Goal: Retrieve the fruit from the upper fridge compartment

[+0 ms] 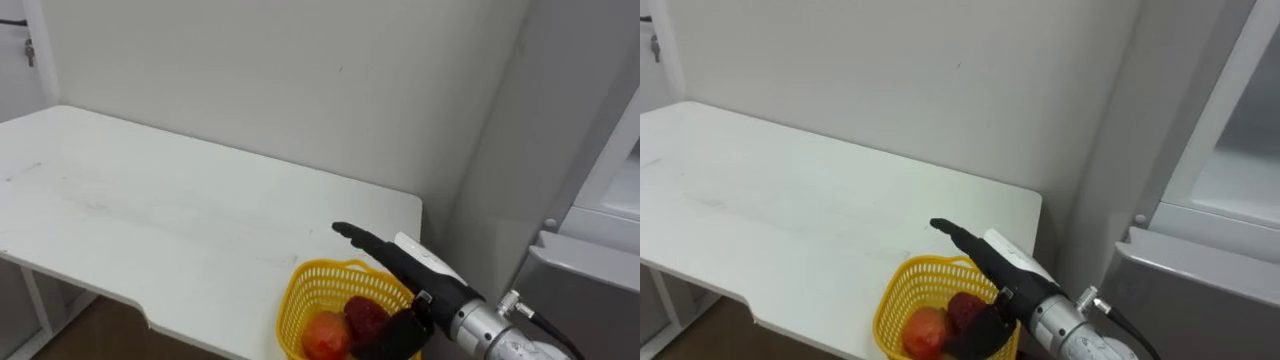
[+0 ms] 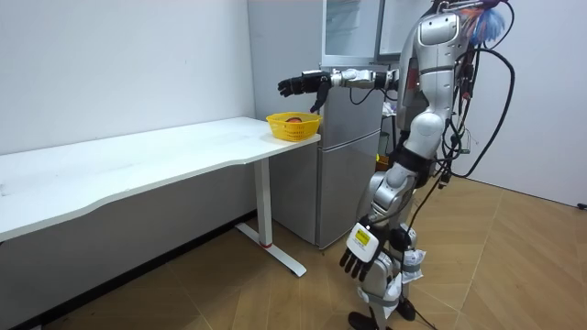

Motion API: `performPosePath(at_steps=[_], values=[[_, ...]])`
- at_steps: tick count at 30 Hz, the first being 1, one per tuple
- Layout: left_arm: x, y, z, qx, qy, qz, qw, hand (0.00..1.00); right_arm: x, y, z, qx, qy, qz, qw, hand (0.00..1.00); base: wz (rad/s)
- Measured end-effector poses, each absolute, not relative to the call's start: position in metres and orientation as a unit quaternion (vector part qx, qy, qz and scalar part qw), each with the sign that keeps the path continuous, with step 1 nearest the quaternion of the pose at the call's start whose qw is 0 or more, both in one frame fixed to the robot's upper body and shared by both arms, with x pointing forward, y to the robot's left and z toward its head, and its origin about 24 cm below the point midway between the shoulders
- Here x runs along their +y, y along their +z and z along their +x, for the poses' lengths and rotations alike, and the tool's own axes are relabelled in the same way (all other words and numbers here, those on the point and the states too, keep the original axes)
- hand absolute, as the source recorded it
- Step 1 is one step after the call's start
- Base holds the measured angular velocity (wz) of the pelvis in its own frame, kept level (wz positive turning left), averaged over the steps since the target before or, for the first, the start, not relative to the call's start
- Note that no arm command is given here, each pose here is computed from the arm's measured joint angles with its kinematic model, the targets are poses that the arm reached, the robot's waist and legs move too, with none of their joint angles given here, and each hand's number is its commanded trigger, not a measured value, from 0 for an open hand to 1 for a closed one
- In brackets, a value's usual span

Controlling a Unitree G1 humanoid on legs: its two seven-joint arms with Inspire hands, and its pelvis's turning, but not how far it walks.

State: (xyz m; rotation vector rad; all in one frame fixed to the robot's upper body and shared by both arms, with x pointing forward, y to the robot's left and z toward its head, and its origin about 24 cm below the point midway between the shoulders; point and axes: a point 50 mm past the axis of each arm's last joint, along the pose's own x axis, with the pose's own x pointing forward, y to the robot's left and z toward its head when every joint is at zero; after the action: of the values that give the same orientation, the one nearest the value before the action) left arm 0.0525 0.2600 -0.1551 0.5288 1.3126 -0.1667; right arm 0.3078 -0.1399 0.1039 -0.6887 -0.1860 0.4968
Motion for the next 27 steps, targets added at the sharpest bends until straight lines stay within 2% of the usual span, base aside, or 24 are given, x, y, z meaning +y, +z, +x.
performPosePath(at_steps=[10, 19, 27], values=[[0.253, -0.158, 0.040, 0.610, -0.072, 0.240, 0.752, 0.00, -0.130, 0.105, 0.285, -0.119, 0.239, -0.273, 0.924, 0.00, -0.07], [0.251, -0.158, 0.051, 0.595, -0.073, 0.240, 0.764, 0.00, -0.122, 0.121, 0.266, -0.163, 0.250, -0.161, 0.941, 0.00, -0.09], [0.242, -0.162, 0.041, 0.600, -0.073, 0.240, 0.759, 0.00, -0.119, 0.131, 0.239, -0.200, 0.246, -0.060, 0.946, 0.00, -0.12]])
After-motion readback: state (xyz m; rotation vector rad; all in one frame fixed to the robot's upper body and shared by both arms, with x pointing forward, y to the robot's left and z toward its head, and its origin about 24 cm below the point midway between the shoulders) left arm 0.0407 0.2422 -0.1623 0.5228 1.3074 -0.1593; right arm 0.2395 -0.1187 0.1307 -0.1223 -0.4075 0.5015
